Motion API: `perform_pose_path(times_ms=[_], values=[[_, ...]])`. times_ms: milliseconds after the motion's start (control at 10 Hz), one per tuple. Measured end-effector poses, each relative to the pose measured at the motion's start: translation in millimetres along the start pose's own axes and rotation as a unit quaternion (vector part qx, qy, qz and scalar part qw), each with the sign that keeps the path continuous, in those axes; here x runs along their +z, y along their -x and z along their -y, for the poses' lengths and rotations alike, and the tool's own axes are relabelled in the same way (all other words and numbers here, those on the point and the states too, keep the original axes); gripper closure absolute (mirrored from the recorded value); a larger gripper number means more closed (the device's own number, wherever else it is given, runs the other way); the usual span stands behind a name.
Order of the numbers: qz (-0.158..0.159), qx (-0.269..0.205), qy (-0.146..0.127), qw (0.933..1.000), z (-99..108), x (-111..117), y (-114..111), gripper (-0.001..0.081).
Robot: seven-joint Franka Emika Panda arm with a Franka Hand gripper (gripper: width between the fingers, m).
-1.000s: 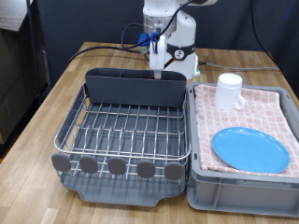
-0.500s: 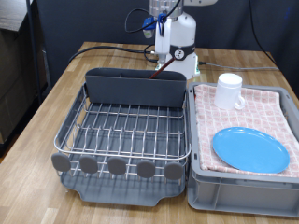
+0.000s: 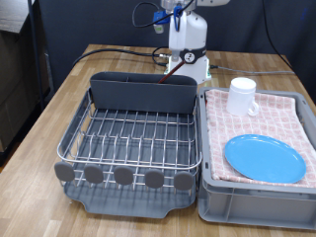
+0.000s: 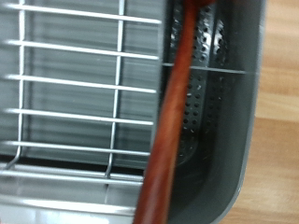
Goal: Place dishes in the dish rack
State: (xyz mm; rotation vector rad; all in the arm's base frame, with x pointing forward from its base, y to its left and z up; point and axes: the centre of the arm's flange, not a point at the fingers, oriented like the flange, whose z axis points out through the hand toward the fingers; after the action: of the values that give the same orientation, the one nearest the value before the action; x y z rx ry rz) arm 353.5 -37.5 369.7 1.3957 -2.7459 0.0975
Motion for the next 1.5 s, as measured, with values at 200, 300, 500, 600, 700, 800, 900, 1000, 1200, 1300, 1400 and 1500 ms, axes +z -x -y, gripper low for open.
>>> perform_pose_path(times_ms=[200, 300, 500, 600, 700, 800, 900, 1000, 1200, 1300, 1400, 1500], values=[[-0.012, -0.079, -0.015, 0.9966, 3.6, -11.9, 31.2, 0.0003], [-0.01, -0.114, -0.022, 0.9932, 5.2, -16.5, 46.6, 0.0003], [0.004, -0.178, -0.04, 0.9832, 7.0, -25.3, 77.9, 0.0003], [0.011, -0.202, -0.053, 0.9779, 7.2, -29.4, 93.2, 0.0003], [0.008, -0.225, -0.055, 0.9728, 6.5, -32.9, 107.2, 0.0003], [-0.002, -0.243, -0.045, 0.9691, 11.0, -32.7, 118.4, 0.0003], [0.0, -0.237, -0.047, 0.9703, 12.0, -32.6, 117.4, 0.0003], [0.003, -0.242, -0.057, 0.9685, 12.9, -33.9, 119.7, 0.0003], [0.012, -0.26, -0.074, 0.9626, 12.5, -37.6, 135.7, 0.0003], [0.014, -0.268, -0.079, 0.9601, 13.1, -39.6, 146.5, 0.0003], [0.015, -0.275, -0.082, 0.958, 13.4, -41.9, 158.2, 0.0003], [0.017, -0.281, -0.083, 0.956, 13.7, -44.5, 170.0, 0.0003]])
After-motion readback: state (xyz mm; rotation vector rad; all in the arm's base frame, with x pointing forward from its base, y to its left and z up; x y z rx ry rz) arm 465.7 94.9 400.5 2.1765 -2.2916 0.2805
